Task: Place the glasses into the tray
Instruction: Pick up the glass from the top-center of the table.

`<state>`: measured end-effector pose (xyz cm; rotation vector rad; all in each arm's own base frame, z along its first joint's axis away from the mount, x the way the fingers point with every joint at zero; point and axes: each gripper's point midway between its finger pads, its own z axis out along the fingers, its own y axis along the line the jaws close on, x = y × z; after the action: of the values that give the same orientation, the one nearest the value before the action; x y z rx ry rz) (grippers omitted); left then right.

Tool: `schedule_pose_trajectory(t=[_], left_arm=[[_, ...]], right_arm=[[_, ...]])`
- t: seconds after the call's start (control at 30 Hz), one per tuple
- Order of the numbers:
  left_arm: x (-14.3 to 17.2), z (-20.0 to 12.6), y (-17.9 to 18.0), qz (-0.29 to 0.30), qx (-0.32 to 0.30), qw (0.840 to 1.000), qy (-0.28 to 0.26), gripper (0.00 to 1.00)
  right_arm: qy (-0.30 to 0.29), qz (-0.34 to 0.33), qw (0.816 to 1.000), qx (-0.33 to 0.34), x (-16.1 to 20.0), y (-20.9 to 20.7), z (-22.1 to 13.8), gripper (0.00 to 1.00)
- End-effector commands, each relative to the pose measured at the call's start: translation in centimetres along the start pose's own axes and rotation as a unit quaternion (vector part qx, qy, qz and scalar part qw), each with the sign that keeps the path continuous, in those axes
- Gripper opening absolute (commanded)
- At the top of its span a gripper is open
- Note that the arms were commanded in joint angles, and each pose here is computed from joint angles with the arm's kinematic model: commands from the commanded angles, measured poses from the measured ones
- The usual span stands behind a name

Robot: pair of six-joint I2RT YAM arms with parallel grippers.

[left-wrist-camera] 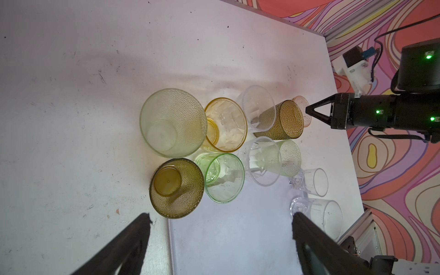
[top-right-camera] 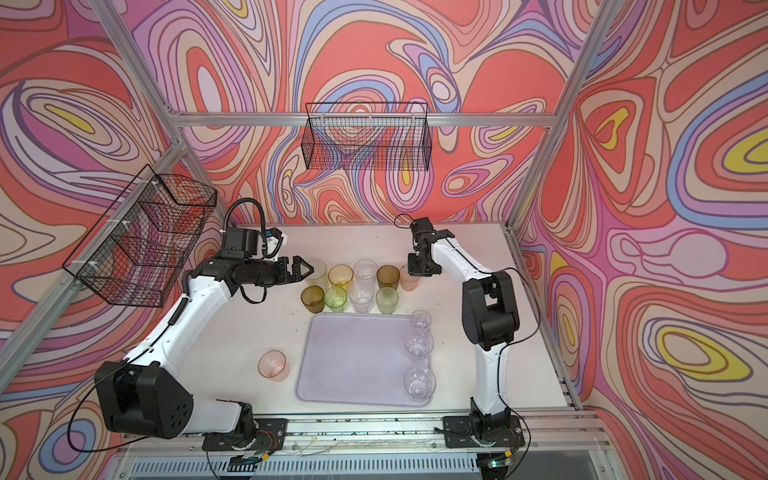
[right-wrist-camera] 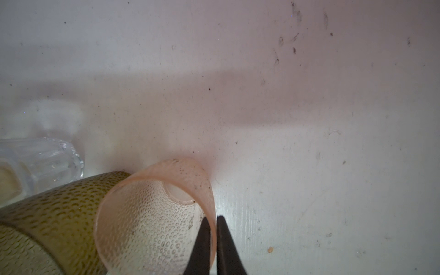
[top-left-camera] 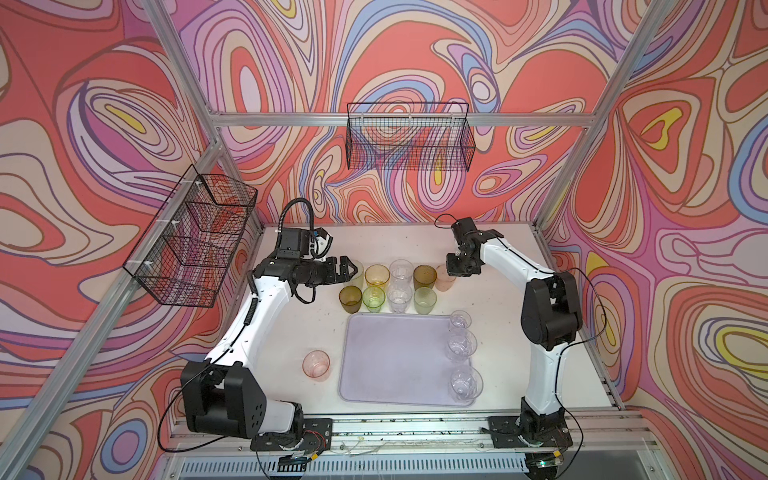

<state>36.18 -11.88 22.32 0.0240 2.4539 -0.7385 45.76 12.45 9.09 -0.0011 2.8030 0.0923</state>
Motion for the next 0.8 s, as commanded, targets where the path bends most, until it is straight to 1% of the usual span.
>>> schedule_pose_trajectory(t=[0.0,0.23,0.33,0.57,0.77], left_arm=[[0.2,-0.1,-0.2,0.005,0.000,1.000,0.006,0.95],[0.2,-0.1,-0.2,0.005,-0.001,1.000,0.006,0.95],[0.2,-0.2,-0.2,0.005,-0.001,1.000,0.005,0.95],[0.1,-0.2,-0.2,0.005,-0.001,1.000,0.005,0.95],[0.2,-0.1,-0.2,0.004,0.000,1.000,0.005,0.95]], right_arm=[[-0.002,-0.005,1.000,0.010,-0.2,-0.4,0.1,0.04],[-0.008,-0.006,1.000,0.022,-0.3,-0.9,-0.7,0.00],[-0.013,-0.006,1.000,0.025,-0.4,-1.0,-1.4,0.00],[-0.026,-0.003,0.999,0.030,-0.5,-1.4,-3.9,0.00],[-0.029,-0.007,0.999,0.039,0.2,-2.0,-6.1,0.00]])
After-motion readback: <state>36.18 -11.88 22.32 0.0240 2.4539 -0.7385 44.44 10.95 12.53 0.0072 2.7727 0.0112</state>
